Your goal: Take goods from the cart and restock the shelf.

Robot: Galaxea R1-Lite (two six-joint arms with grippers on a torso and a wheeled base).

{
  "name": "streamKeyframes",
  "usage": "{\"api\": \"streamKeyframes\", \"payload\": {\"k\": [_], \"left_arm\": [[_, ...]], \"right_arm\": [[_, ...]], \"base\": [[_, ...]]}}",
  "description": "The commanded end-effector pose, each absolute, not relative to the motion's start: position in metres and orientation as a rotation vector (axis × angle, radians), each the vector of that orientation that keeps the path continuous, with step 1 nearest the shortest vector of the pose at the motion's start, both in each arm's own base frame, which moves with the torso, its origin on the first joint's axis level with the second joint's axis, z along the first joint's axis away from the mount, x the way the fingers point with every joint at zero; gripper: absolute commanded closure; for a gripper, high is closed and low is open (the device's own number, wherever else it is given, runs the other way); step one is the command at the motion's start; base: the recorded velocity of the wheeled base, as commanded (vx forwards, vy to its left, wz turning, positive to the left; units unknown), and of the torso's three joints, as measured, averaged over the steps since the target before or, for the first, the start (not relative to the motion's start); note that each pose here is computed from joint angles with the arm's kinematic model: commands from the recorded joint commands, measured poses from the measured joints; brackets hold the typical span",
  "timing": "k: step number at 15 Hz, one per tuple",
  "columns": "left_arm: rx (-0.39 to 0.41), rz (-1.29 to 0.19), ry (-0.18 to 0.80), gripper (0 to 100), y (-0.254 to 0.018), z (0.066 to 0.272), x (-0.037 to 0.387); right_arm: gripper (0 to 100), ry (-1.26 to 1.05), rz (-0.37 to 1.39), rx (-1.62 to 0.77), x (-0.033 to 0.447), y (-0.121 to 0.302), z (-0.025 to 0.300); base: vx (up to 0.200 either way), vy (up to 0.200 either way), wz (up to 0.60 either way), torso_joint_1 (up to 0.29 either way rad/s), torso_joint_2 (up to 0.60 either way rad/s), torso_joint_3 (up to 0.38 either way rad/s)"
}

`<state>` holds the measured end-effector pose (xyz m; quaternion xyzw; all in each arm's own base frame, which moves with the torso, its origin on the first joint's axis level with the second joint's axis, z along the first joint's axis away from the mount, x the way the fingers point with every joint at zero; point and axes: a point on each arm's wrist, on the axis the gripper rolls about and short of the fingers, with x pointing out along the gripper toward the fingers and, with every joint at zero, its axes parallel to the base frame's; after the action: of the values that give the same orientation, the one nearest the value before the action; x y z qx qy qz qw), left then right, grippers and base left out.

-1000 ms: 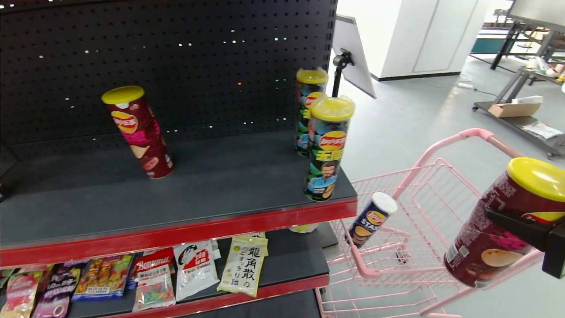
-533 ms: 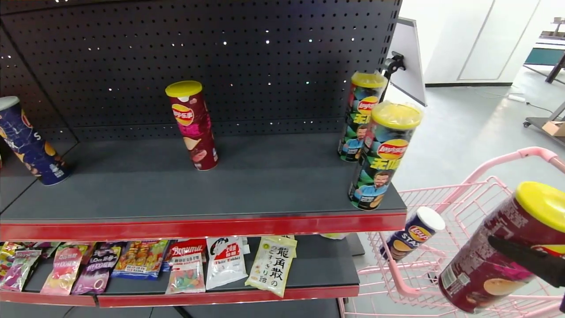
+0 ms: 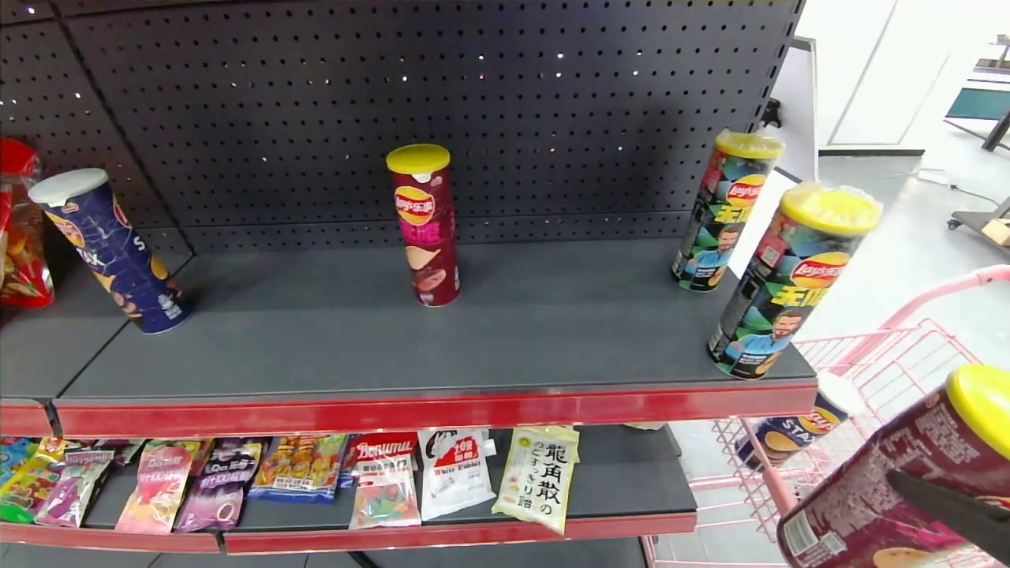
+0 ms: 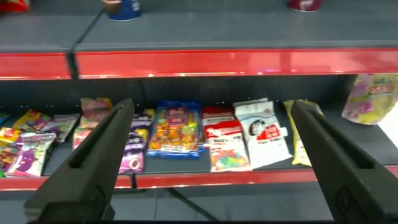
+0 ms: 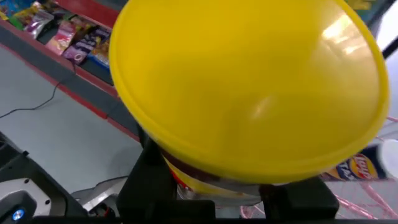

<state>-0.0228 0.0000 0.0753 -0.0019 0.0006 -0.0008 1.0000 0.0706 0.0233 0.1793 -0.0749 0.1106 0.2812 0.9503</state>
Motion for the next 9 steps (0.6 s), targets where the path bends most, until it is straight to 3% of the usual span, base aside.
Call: {"api": "streamKeyframes", "payload": {"k": [1,7,9], "left_arm": [[-0.005,-0.002,0.002,0,0.0,0.0753,-0.0228],[-0.005,-0.002,0.002,0,0.0,0.0753,-0.0228],[-0.005,-0.002,0.002,0,0.0,0.0753,-0.0228]], "right_arm": [[100,0.222,0.598,-0.149,0.0691,0.0236,0.1784],[100,0.219,0.658,-0.143,0.0683,0.0247,0.1776],[100,0.221,0.658,-0.143,0.0682,0.0247,0.1772]], "base": [[0.0,0.2,0.0,0.002,0.0,0.002],[0.0,0.2,0.0,0.002,0.0,0.002],[0.0,0.0,0.0,0.0,0.0,0.0]]}}
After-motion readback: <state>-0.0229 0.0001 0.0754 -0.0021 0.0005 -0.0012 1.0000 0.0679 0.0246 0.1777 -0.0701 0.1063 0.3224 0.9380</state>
